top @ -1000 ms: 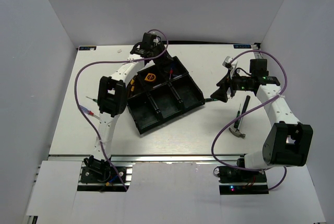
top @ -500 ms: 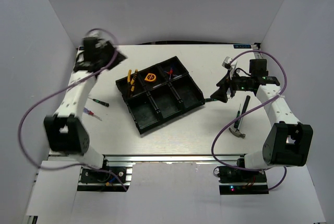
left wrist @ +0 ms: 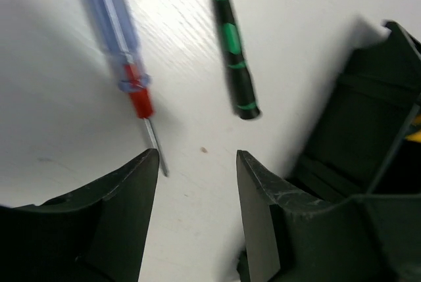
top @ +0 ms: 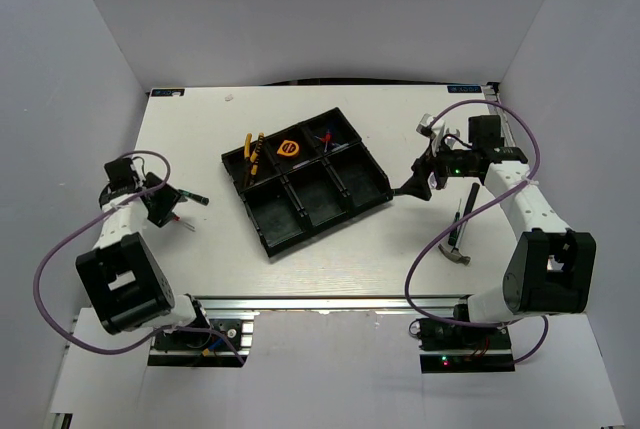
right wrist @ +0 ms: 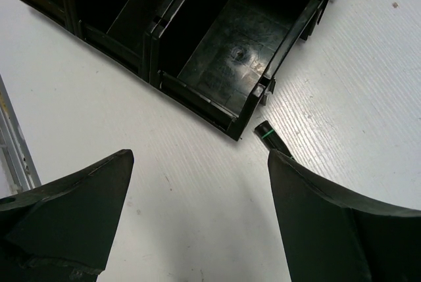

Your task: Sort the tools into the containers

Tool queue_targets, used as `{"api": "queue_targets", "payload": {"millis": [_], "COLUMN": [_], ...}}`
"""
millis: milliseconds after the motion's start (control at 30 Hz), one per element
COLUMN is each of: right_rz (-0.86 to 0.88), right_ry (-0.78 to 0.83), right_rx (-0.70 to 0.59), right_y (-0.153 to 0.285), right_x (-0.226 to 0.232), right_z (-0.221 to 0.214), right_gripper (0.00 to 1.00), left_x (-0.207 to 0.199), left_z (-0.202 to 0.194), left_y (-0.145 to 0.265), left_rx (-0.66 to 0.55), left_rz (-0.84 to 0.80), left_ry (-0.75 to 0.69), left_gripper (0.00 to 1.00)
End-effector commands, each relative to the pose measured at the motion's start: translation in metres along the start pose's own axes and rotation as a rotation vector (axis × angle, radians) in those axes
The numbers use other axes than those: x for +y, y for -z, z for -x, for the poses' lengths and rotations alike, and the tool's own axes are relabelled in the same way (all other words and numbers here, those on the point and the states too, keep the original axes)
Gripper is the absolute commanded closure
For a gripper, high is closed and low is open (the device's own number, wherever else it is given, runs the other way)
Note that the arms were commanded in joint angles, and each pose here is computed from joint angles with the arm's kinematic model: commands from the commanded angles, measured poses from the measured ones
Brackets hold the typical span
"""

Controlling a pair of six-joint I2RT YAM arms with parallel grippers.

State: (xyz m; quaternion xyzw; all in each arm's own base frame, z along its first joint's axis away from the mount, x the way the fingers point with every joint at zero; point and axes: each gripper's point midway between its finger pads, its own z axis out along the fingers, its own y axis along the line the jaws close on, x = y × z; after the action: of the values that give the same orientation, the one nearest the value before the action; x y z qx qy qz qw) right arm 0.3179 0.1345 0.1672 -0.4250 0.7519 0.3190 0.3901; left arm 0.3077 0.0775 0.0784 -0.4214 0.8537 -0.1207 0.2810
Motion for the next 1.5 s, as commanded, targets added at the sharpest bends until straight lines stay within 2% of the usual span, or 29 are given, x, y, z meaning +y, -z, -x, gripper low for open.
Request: {"api": "queue_targets", "payload": {"millis": [0,400,533,767,800,833,867,900,1033,1100,1133,1167,1300,1367,1433,1467], "right_rz": [-0.004,-0.013,-0.011,-0.022,-0.022,-0.023,-0.023,-0.024,-0.022,-0.023,-0.02,-0.019,-0.007,-0.005,-0.006,-0.006], "right_ry": [0.017,0.012,0.009,0.016,0.016,0.017,0.016,0.017,0.025,0.032,0.031,0.033,0.024,0.026,0.029,0.03], "right_rx": [-0.004,0.017,0.024,0.028,0.027,0.026,0.026,0.025,0.028,0.026,0.025,0.023,0.012,0.01,0.009,0.009], "right_y": [-0.001,0.0,0.001,0.003,0.003,0.004,0.004,0.004,0.005,0.005,0.005,0.005,0.004,0.004,0.004,0.004], "right_x": [-0.003,-0.006,-0.007,-0.008,-0.008,-0.008,-0.008,-0.008,-0.007,-0.007,-0.007,-0.007,-0.007,-0.006,-0.006,-0.006], "right_z": [0.001,0.0,0.001,0.004,0.004,0.005,0.005,0.005,0.006,0.007,0.007,0.007,0.011,0.011,0.012,0.012], "right_gripper": [0.11,0.11,0.11,0.11,0.11,0.11,0.11,0.11,0.11,0.11,0.11,0.11,0.11,0.11,0.1,0.11], "left_x": [0.009,0.041,0.046,0.055,0.053,0.052,0.05,0.047,0.014,-0.017,-0.045,-0.068,-0.139,-0.172,-0.212,-0.235], "left_z": [0.028,0.05,0.058,0.05,0.047,0.044,0.044,0.044,0.046,0.044,0.047,0.031,0.016,-0.003,-0.003,-0.023], "left_y": [-0.003,-0.054,-0.067,-0.075,-0.075,-0.073,-0.071,-0.069,-0.043,-0.021,-0.002,0.004,0.034,0.038,0.05,0.054], "left_rx": [-0.074,-0.028,-0.022,0.018,0.027,0.03,0.03,0.026,-0.009,-0.042,-0.083,-0.062,-0.092,-0.038,-0.036,0.023], "left_rz": [0.033,0.192,0.226,0.247,0.235,0.227,0.215,0.204,0.068,-0.045,-0.153,-0.205,-0.381,-0.447,-0.534,-0.593], "left_ry": [-0.022,-0.028,-0.041,-0.055,-0.053,-0.053,-0.052,-0.042,-0.008,0.041,0.026,0.041,0.011,-0.023,-0.068,-0.098], "left_gripper": [0.39,0.39,0.44,0.77,0.87,0.91,0.99,1.0,1.0,1.0,1.0,1.0,1.0,1.0,1.0,1.0]}}
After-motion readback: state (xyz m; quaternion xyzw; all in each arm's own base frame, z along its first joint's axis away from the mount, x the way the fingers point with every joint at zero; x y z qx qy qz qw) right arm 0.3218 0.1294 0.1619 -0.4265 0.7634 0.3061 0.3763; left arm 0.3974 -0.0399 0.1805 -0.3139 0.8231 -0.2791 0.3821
